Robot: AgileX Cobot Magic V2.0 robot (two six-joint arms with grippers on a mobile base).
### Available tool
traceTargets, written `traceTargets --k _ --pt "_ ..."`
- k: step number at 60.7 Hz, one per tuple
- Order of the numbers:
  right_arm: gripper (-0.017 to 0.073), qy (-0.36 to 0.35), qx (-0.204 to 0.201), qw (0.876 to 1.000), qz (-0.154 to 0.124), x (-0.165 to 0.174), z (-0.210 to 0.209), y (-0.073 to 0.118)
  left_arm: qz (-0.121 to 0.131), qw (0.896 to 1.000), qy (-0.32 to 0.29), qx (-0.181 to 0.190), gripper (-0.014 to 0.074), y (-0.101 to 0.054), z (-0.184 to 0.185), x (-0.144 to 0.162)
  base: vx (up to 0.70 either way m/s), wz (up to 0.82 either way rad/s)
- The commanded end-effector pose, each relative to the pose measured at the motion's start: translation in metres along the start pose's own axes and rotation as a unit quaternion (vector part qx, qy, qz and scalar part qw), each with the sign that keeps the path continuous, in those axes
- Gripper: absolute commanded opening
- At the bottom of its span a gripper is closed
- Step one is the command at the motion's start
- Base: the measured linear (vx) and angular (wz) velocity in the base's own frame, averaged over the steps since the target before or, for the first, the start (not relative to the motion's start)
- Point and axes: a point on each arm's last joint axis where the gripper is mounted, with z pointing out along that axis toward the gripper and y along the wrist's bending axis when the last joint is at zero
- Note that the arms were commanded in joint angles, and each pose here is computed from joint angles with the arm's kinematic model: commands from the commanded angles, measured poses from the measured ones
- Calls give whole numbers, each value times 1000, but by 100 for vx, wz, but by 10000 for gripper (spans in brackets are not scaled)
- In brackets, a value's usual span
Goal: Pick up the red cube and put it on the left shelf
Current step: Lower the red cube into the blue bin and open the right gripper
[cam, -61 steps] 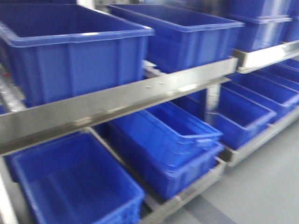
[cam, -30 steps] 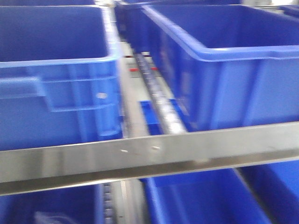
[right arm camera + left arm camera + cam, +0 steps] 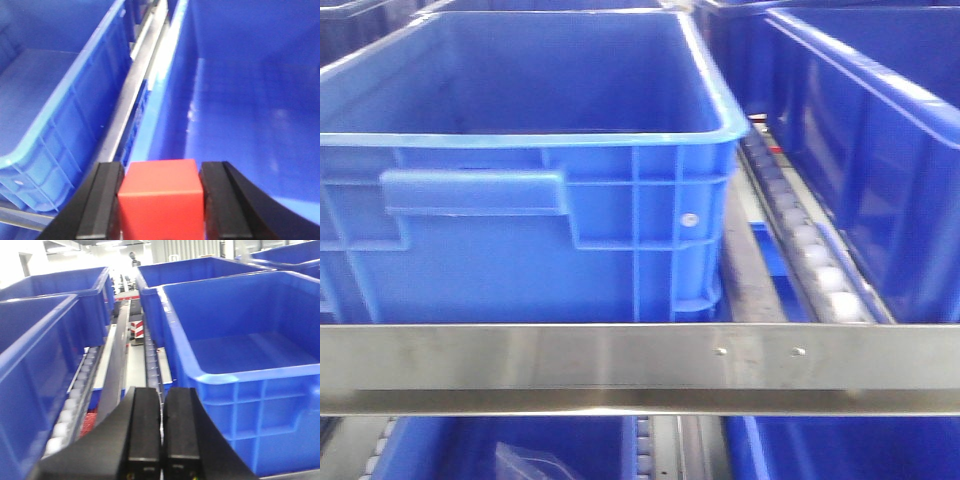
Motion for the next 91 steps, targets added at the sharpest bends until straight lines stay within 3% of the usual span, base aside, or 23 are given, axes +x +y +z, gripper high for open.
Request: traceTargets --k 1,79,91 --pt "57 -56 -10 998 -9 -18 -4 2 -1 1000 -27 -2 106 0 1 0 6 33" --pt "57 -61 -12 998 -9 -18 -4 2 -1 1000 -27 -2 106 0 1 0 0 3" --pt "57 -69 -1 997 -19 -33 11 2 -1 1000 -27 -2 106 0 1 0 0 0"
